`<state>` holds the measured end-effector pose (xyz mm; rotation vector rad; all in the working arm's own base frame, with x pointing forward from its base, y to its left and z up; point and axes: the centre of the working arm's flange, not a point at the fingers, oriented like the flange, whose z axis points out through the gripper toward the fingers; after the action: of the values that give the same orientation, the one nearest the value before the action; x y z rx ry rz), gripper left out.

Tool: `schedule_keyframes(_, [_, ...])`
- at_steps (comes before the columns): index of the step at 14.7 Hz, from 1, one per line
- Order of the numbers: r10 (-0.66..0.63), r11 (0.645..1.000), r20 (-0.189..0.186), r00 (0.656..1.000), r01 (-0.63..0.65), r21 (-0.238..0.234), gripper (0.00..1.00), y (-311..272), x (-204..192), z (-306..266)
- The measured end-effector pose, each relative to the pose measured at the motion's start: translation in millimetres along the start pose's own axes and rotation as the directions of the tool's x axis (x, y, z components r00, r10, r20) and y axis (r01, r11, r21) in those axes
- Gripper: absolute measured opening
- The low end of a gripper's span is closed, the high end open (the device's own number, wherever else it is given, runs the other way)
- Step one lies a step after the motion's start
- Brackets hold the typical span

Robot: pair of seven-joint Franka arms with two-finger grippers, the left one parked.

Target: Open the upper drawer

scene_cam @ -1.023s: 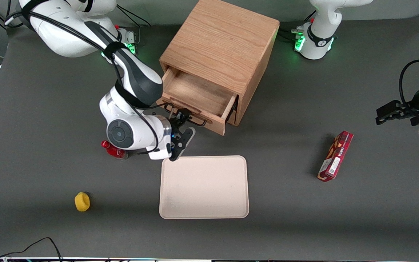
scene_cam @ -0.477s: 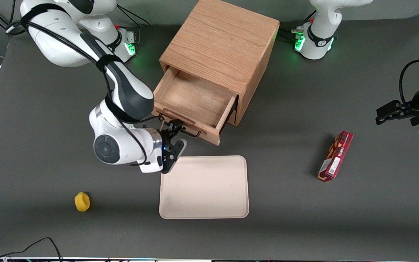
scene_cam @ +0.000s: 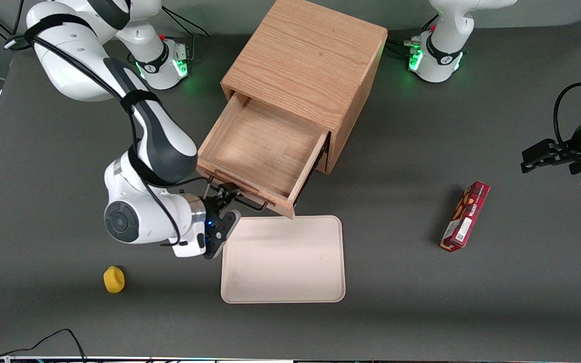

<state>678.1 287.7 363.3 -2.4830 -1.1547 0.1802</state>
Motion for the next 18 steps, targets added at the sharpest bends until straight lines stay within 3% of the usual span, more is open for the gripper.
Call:
schedule_keyframes(6, [-0.004,0.999,-0.046,0.999,0.002,-0.045,1.00,13.1,-0.9,-32.2])
schedule_keyframes(9, [-0.028,0.991,-0.124,0.992,0.011,-0.132,1.00,-10.6,-2.2,-101.2])
schedule_keyframes(11, [0.077,0.972,-0.149,0.986,-0.107,-0.208,1.00,-43.7,-19.6,-158.9])
schedule_keyframes(13, [0.249,0.930,-0.185,0.951,-0.288,-0.230,1.00,-78.4,-40.8,-200.5])
schedule_keyframes(15, [0.393,0.873,-0.170,0.904,-0.425,-0.239,1.00,-105.1,-70.6,-230.7])
schedule_keyframes(18, [0.580,0.769,-0.073,0.812,-0.575,-0.280,1.00,-103.3,-146.8,-267.5])
